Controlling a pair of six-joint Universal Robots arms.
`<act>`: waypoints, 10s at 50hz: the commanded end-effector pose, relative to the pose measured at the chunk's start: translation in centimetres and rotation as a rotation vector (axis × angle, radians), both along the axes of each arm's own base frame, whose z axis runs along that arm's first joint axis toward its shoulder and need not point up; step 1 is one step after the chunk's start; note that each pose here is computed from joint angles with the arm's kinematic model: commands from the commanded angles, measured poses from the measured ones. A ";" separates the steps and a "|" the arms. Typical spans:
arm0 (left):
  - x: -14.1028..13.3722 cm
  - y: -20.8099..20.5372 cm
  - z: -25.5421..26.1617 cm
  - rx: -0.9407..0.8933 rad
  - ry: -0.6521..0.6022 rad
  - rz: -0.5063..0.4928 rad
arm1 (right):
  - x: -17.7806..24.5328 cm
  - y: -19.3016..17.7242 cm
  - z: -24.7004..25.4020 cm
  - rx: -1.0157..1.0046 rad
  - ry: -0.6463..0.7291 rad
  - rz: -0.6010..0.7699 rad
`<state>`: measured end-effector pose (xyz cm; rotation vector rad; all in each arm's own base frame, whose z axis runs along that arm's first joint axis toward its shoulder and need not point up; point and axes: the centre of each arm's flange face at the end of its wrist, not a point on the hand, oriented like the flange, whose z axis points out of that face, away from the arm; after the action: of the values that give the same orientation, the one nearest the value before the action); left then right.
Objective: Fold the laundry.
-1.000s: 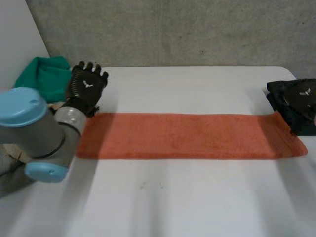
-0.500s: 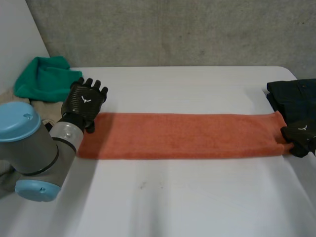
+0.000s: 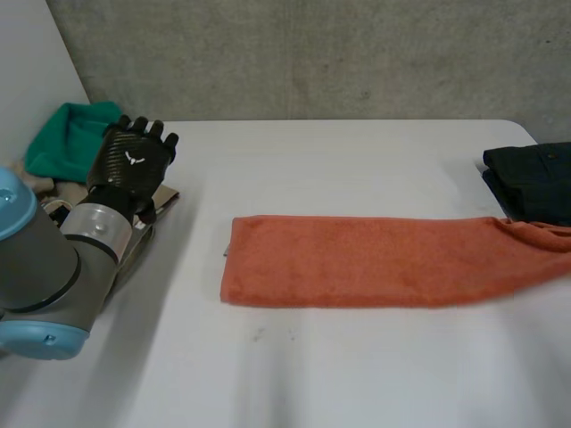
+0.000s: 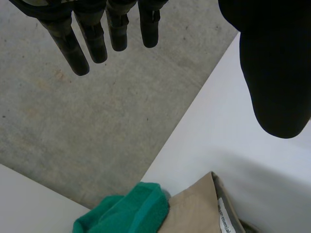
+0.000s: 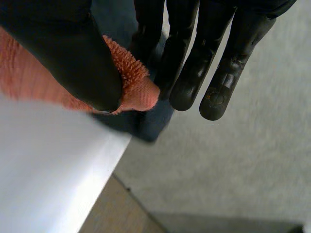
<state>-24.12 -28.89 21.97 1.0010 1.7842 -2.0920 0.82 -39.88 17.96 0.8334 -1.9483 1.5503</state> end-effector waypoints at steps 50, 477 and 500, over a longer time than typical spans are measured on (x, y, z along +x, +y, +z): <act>-10.4 4.7 -3.6 0.167 0.153 -0.297 | 23.5 12.6 -5.9 0.317 -0.221 0.437; 11.3 -2.3 -5.8 0.380 -0.462 0.015 | 21.4 12.0 0.2 0.003 -0.325 0.490; 2.3 -4.3 2.5 0.000 -0.201 -0.069 | 21.3 11.4 -0.2 0.005 -0.326 0.465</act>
<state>-15.04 -33.27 17.09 1.4245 1.8443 -1.4903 22.24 -28.05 17.25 1.1928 -2.0897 2.0393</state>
